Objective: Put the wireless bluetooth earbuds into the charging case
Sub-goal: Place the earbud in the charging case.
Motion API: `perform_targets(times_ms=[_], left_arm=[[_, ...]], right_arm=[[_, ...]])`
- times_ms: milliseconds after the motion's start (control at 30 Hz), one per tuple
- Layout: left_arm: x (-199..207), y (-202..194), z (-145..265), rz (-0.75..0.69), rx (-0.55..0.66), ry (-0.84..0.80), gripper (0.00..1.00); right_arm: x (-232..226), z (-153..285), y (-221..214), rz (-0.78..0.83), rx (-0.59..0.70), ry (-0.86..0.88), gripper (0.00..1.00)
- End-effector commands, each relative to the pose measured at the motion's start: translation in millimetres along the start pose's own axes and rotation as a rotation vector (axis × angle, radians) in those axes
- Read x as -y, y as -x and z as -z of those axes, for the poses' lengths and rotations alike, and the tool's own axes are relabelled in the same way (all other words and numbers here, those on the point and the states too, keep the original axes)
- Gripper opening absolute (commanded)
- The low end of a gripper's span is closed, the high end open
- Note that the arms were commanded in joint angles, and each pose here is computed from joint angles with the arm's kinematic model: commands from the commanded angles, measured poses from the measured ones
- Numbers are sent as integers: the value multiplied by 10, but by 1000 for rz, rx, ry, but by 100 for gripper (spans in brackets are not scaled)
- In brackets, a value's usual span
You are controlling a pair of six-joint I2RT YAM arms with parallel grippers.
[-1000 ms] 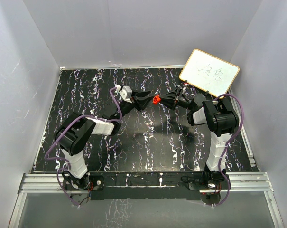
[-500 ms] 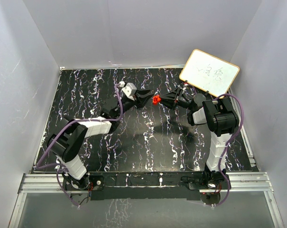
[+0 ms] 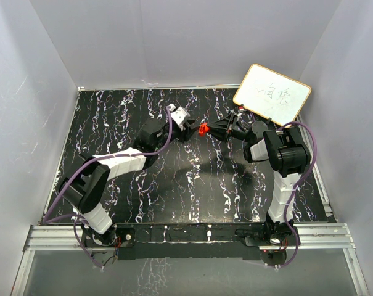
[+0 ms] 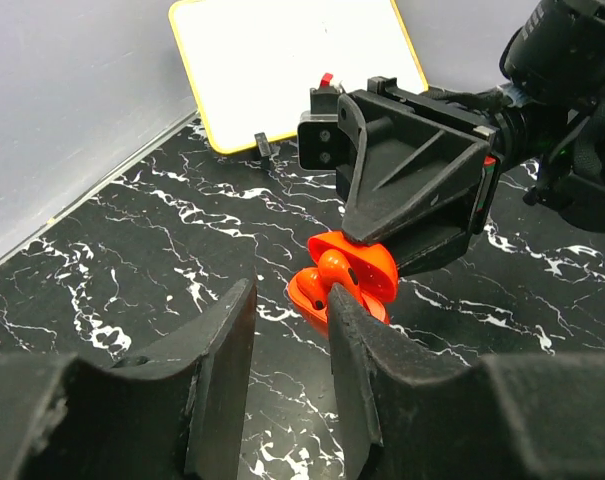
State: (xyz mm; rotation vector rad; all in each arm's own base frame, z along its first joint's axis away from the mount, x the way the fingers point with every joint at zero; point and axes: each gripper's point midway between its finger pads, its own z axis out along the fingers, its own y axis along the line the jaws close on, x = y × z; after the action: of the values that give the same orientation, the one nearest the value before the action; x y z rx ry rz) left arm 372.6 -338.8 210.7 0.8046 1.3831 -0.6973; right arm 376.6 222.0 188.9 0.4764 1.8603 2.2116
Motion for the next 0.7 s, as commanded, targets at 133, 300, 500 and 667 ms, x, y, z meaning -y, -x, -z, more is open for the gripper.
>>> perform_targets(times_ms=[133, 300, 500, 667], left_arm=[[81, 414, -19, -72, 70, -22, 34], [118, 442, -18, -76, 76, -31, 34], [143, 456, -28, -82, 78, -41, 34], [169, 428, -55, -85, 72, -50, 34]], right_arm=[[-599, 27, -324, 380, -90, 202, 0], [-604, 23, -315, 380, -88, 204, 0], [-608, 19, -311, 380, -89, 204, 0], [-617, 22, -309, 382, -87, 206, 0]])
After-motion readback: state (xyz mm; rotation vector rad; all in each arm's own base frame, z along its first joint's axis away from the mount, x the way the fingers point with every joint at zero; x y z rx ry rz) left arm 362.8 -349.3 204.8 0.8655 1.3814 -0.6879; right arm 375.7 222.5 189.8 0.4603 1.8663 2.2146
